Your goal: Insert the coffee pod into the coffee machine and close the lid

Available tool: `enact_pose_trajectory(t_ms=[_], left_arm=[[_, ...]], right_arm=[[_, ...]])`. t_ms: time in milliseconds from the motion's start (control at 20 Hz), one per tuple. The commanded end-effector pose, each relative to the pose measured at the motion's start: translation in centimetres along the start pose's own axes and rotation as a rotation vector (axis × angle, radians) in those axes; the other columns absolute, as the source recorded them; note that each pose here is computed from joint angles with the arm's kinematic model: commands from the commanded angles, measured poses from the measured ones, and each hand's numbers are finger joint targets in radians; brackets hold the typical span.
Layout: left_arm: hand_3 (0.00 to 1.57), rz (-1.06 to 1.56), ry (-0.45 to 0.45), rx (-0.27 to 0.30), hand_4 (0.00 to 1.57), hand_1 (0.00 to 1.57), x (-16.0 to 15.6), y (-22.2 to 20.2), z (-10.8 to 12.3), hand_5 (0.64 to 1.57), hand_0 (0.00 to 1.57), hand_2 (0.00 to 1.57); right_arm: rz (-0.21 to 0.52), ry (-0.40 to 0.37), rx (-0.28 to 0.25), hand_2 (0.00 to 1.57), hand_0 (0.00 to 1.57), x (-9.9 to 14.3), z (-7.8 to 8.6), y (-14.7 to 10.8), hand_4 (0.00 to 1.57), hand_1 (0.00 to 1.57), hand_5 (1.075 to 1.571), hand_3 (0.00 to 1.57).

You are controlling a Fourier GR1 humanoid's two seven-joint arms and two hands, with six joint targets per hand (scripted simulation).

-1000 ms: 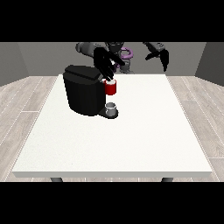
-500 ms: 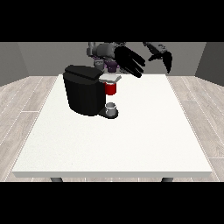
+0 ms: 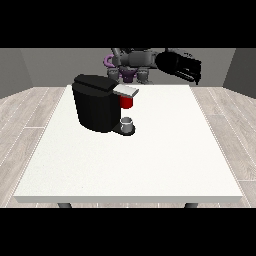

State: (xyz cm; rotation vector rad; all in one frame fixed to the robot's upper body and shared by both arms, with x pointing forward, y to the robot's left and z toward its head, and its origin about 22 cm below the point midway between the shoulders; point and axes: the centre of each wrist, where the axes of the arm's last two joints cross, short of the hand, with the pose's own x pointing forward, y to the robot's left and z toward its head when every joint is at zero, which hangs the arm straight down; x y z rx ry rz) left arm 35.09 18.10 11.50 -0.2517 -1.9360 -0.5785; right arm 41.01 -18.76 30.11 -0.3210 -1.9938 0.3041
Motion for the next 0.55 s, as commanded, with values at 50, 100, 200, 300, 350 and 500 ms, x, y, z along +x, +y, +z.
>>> enact_pose_trajectory(t_ms=[50, 100, 200, 300, 350, 500], left_arm=[[0.0, 0.037, 0.05, 0.009, 0.34, 0.0, -1.6, -0.8, 2.5, 1.571, 0.0, 0.0], [0.0, -0.005, -0.006, 0.043, 0.32, 0.0, -0.5, 2.5, 1.4, 1.571, 0.0, 0.0], [0.0, 0.045, 0.068, 0.06, 0.25, 0.0, -2.6, 0.1, 3.5, 1.571, 0.0, 0.0], [0.0, 0.042, 0.119, 0.099, 0.25, 0.0, -3.6, 1.8, 4.3, 1.571, 0.0, 0.0], [0.0, 0.049, 0.134, 0.091, 0.27, 0.0, -3.4, 0.2, 4.6, 1.571, 0.0, 0.0], [0.0, 0.08, 0.187, 0.141, 0.27, 0.0, -5.7, 0.7, 7.9, 1.571, 0.0, 0.0]], right_arm=[[-0.048, -0.022, 0.082, 0.0, 0.0, -3.2, 1.1, 3.8, 0.0, 0.0, 1.571, 0.0], [-0.062, -0.113, 0.084, 0.0, 0.0, 0.0, 0.2, 4.0, 0.0, 0.0, 1.571, 0.0], [-0.058, -0.07, 0.159, 0.0, 0.0, -2.7, 1.5, 6.0, 0.0, 0.0, 1.571, 0.0], [-0.111, -0.133, 0.235, 0.0, 0.0, -2.3, 3.2, 9.5, 0.22, 0.0, 1.571, 0.0], [-0.126, -0.085, 0.215, 0.0, 0.0, -4.5, 3.8, 10.1, 0.18, 0.0, 1.571, 0.0], [-0.175, -0.086, 0.278, 0.0, 0.0, -6.3, 6.1, 12.7, 0.26, 0.0, 1.571, 0.0]])
